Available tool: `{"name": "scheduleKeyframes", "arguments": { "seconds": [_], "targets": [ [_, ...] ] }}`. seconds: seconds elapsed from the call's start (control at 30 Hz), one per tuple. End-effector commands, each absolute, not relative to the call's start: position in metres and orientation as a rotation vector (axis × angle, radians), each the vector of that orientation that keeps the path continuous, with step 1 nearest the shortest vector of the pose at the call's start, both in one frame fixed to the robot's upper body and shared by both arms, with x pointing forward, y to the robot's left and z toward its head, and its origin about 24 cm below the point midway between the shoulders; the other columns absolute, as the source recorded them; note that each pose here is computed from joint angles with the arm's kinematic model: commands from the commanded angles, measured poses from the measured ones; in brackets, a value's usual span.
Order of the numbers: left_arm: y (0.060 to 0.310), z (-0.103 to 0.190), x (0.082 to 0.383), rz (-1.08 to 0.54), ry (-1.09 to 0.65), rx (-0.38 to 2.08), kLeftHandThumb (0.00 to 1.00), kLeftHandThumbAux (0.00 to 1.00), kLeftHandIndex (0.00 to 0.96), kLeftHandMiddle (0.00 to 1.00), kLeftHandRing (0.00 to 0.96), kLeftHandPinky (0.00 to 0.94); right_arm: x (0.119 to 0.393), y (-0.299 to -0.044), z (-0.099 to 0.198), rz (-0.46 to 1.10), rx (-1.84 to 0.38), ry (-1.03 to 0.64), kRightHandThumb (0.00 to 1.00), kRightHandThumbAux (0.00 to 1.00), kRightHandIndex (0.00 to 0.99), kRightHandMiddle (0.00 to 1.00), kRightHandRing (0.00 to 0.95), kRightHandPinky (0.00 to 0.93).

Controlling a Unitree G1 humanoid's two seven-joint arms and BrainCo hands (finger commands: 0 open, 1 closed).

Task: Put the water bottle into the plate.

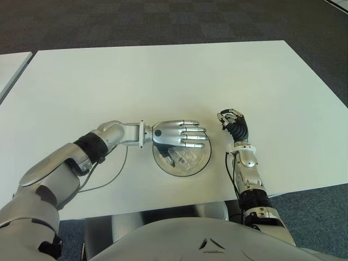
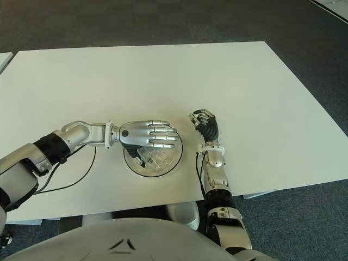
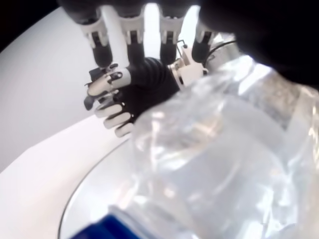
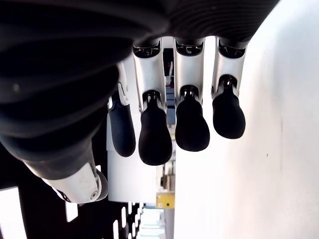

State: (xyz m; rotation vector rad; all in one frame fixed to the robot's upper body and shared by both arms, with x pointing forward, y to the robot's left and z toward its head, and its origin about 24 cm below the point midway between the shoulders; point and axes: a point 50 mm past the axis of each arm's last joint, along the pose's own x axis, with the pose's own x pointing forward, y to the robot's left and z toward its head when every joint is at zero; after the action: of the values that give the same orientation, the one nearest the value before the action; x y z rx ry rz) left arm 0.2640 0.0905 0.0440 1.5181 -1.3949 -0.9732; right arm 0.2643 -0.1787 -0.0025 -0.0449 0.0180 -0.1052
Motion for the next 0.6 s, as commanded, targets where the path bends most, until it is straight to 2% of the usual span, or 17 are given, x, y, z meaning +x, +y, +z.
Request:
{"name": "scheduleKeyframes", "arguments": {
  "seconds": [0.03, 0.6],
  "targets": [
    [0.089, 0.045, 0.267, -0.946, -1.413, 1.514, 0.149, 0.260, 0.000, 0.000, 0.000, 0.000, 0.263, -0.177, -0.006, -0.106, -0.042, 0.035, 0.701, 0.731, 0.439, 0.761, 0.745, 0.718],
    [0.084, 0.056, 0.275, -0.849, -1.416, 1.474, 0.147, 0.254, 0.000, 0.000, 0.000, 0.000, 0.263, -0.177, -0.006, -0.120, -0.066, 0.051, 0.701, 0.731, 0.439, 0.761, 0.745, 0.721]
  ]
}}
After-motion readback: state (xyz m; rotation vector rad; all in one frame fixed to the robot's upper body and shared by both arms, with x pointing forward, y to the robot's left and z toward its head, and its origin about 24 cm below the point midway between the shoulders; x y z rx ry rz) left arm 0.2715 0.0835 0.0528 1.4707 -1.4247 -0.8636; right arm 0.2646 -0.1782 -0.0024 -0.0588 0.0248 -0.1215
